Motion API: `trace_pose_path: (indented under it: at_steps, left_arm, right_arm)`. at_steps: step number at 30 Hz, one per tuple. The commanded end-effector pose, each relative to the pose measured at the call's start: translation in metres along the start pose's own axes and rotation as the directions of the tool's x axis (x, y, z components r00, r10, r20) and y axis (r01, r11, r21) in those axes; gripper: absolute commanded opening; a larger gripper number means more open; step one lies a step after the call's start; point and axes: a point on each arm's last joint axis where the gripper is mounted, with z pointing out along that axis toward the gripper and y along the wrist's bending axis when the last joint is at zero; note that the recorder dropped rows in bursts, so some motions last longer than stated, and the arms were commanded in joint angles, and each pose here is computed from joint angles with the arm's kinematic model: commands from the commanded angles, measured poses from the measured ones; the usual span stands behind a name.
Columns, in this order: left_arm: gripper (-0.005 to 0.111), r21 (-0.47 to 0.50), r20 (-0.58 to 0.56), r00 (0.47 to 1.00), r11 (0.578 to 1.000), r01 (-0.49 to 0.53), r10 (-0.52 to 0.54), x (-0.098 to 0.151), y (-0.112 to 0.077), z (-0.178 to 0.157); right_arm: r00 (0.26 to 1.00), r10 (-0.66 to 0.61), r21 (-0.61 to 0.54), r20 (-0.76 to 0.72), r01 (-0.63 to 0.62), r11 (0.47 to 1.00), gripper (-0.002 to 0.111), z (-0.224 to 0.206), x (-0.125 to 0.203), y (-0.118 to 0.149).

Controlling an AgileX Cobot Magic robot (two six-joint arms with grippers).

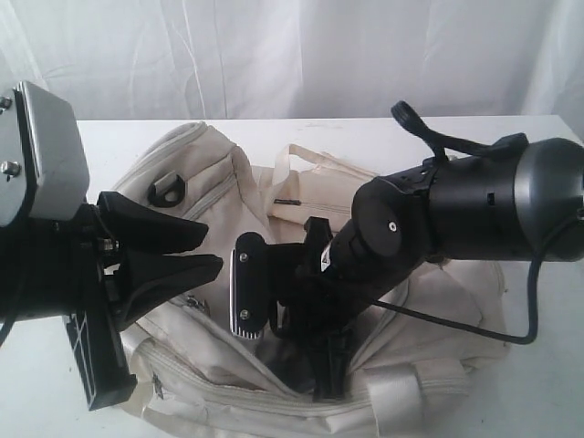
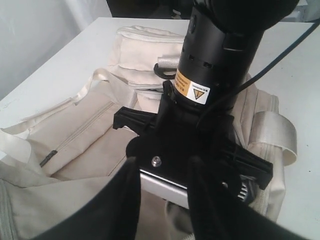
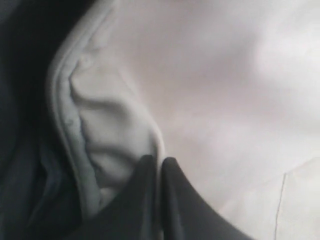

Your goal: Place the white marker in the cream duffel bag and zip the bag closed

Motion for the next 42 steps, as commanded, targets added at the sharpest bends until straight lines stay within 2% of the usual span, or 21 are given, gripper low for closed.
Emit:
trace_pose_path:
  at_steps: [1, 5, 11, 14, 21, 30, 34, 38, 42]
  left_arm:
    - [0.037, -0.003, -0.005, 1.000, 1.000, -0.003, 0.003, 0.001, -0.001, -0.001]
    - [0.037, -0.052, 0.003, 1.000, 0.999, -0.011, 0.011, -0.001, 0.002, -0.006]
    - [0.037, -0.204, 0.041, 0.998, 0.978, -0.032, 0.042, -0.009, 0.010, -0.025]
    - [0.037, -0.221, 0.066, 0.996, 0.975, -0.038, 0.054, -0.013, 0.009, -0.032]
    - [0.037, -0.135, 0.102, 0.993, 0.990, -0.050, 0.064, -0.016, 0.000, -0.033]
    - [0.037, -0.007, 0.135, 0.989, 0.998, -0.066, 0.066, -0.019, -0.012, -0.033]
    - [0.037, 0.054, 0.150, 0.984, 0.993, -0.109, 0.100, -0.019, -0.018, -0.033]
    - [0.037, 0.060, 0.102, 0.971, 0.973, -0.221, 0.214, 0.000, -0.022, -0.027]
    - [0.045, 0.097, 0.022, 0.957, 0.952, -0.291, 0.290, 0.025, -0.026, -0.016]
  right_arm:
    - [0.999, 0.054, 0.054, 0.009, -0.054, 0.997, 0.000, -0.003, -0.001, -0.005]
    - [0.996, 0.090, 0.104, 0.023, -0.092, 0.990, 0.000, -0.011, -0.002, -0.010]
    - [0.983, 0.161, 0.179, 0.083, -0.174, 0.968, 0.000, -0.031, -0.001, -0.019]
    - [0.977, 0.174, 0.222, 0.122, -0.197, 0.955, 0.000, -0.042, 0.000, -0.025]
    - [0.958, 0.144, 0.361, 0.247, -0.229, 0.904, 0.000, -0.073, -0.008, -0.046]
    - [0.940, 0.172, 0.436, 0.294, -0.292, 0.851, 0.000, -0.106, -0.008, -0.082]
    - [0.939, 0.187, 0.428, 0.289, -0.302, 0.852, 0.000, -0.113, -0.009, -0.086]
    - [0.944, 0.207, 0.390, 0.255, -0.296, 0.872, 0.000, -0.116, -0.009, -0.085]
    - [0.943, 0.211, 0.386, 0.259, -0.301, 0.872, 0.000, -0.117, -0.010, -0.086]
